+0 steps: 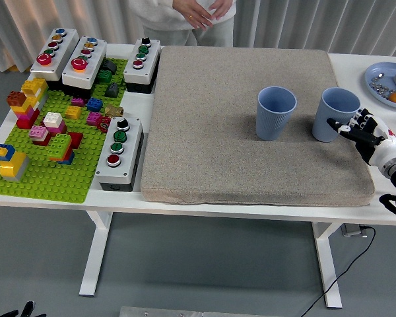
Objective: Pick cup pour cup place
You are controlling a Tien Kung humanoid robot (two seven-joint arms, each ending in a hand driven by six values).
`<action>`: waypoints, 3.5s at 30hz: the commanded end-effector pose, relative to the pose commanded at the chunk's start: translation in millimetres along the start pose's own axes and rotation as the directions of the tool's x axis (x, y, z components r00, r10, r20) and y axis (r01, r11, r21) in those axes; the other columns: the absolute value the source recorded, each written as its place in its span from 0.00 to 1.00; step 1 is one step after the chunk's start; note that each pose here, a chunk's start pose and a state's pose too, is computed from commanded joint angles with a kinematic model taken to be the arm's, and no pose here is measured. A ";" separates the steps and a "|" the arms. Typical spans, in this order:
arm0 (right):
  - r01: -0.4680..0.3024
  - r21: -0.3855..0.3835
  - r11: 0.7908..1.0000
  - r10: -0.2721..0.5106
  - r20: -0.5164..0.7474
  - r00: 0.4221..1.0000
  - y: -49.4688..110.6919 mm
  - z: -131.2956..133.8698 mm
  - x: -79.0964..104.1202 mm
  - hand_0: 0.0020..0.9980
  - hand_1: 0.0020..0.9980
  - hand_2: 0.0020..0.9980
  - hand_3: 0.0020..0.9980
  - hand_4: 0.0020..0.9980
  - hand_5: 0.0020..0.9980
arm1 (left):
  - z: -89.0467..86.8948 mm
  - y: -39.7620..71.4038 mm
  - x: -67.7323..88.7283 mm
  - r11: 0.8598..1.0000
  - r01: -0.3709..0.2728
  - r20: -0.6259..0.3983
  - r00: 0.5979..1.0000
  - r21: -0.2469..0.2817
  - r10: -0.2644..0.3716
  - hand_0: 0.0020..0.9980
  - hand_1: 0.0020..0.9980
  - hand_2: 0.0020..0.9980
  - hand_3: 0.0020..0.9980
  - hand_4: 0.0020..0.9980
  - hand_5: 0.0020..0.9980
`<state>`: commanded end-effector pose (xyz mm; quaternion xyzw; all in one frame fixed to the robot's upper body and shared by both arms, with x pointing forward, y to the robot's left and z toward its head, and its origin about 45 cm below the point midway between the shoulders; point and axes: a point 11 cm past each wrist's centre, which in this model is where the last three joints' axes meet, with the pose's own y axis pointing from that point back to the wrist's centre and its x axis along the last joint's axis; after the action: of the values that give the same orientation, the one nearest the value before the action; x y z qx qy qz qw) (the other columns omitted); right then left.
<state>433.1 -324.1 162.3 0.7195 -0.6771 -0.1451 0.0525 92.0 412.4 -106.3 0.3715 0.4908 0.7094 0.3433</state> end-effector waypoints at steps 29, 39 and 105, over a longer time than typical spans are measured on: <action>-0.021 0.026 0.999 0.022 -0.030 0.999 3.3 -2.9 0.8 0.84 0.65 0.52 0.62 0.77 0.20 | -2.3 -0.2 2.1 1.000 -0.004 0.001 1.000 0.006 0.004 0.69 0.71 0.74 0.66 0.49 1.00; -0.026 0.066 0.997 0.038 -0.177 0.983 3.9 -16.8 -8.0 0.83 0.65 0.52 0.62 0.77 0.21 | -3.8 -0.3 5.7 1.000 -0.010 0.002 1.000 0.009 0.010 0.69 0.71 0.74 0.66 0.49 1.00; 0.053 0.327 0.943 0.226 -0.752 0.619 13.3 -86.9 -82.1 0.84 0.65 0.51 0.61 0.73 0.14 | 0.5 0.0 10.1 1.000 -0.017 0.000 1.000 0.001 0.017 0.69 0.71 0.74 0.65 0.49 0.99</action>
<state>441.3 -254.4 260.0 0.6752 -0.6351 0.2953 0.2315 87.6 421.2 -104.3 0.3758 0.4881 0.7120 0.3369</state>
